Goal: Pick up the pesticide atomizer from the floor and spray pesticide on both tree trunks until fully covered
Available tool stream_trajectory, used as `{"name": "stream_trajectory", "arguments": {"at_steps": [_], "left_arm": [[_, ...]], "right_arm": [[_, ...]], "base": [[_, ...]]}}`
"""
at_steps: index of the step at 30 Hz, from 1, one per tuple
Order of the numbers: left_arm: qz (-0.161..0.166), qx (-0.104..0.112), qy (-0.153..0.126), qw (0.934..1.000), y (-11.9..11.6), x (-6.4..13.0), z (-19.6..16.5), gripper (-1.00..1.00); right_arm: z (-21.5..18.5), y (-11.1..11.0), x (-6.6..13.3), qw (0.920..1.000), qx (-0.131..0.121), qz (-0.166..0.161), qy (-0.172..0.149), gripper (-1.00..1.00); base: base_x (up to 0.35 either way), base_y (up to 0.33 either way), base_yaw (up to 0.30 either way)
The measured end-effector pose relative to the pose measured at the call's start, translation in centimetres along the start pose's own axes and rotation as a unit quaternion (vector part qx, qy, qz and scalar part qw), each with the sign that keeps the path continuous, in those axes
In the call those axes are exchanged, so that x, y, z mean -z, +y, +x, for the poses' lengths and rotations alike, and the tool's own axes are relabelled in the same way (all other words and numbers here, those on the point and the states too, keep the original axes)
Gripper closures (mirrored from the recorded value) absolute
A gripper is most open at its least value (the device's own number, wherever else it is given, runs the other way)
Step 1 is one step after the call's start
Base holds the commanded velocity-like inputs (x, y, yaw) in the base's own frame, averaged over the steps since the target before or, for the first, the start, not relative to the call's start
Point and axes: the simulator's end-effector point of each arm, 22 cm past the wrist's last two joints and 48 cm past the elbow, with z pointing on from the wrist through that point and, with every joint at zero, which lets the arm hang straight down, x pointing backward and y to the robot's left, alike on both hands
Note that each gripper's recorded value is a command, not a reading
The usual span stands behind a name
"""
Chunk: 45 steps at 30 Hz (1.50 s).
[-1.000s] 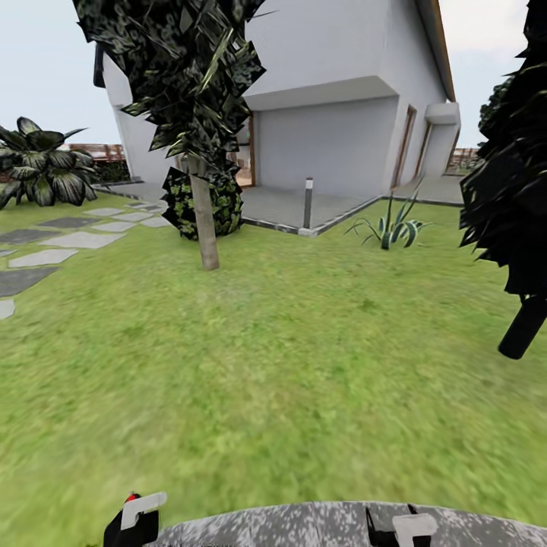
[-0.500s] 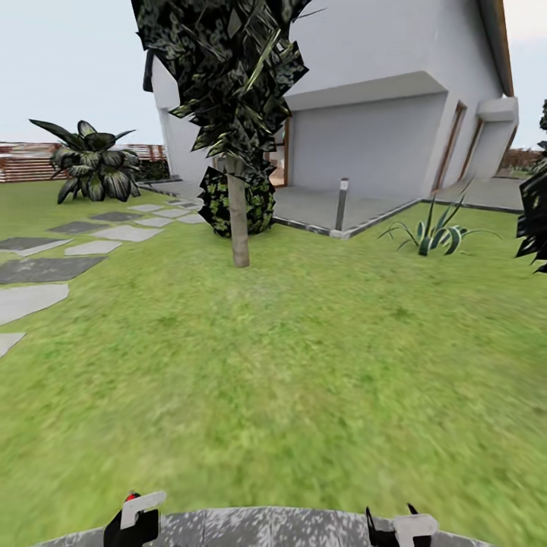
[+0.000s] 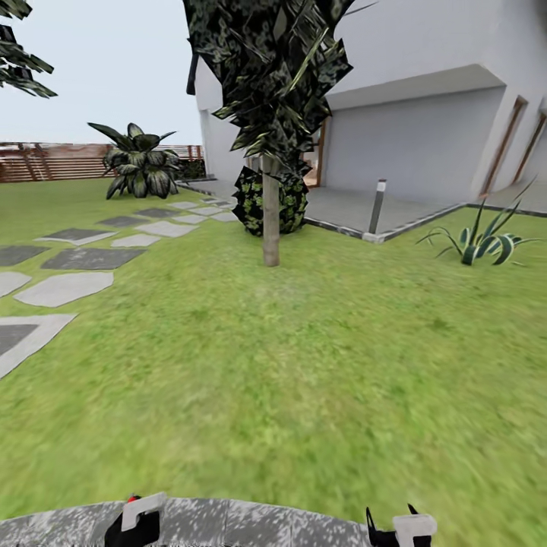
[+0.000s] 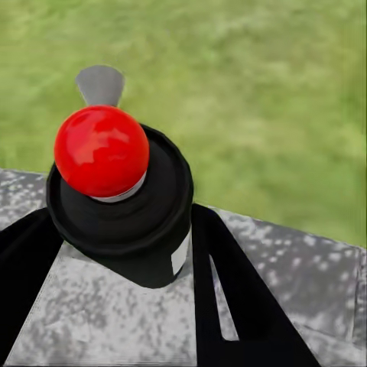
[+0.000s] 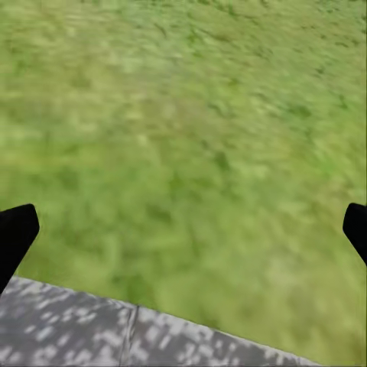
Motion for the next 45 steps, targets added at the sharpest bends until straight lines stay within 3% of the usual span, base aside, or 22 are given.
{"name": "stream_trajectory", "arguments": {"at_steps": [22, 37, 45], "left_arm": [[-0.004, 0.002, 0.004, 1.0000, 0.3, 0.0, 0.3, 1.00], [-0.003, 0.000, 0.008, 1.0000, 0.2, -0.1, 0.8, 1.00], [-0.005, 0.000, 0.011, 0.9999, 0.4, -0.1, 1.0, 1.00]], "right_arm": [[0.2, 0.6, 0.1, 1.0000, -0.002, -0.004, 0.003, -1.00], [0.6, 0.7, 0.1, 1.0000, -0.002, -0.004, 0.007, -1.00], [0.8, 0.7, 0.1, 0.9999, -0.002, -0.005, 0.010, -1.00]], "base": [[0.059, 0.263, 0.279], [0.011, 0.015, 0.277], [0.228, 0.149, 0.276]]}}
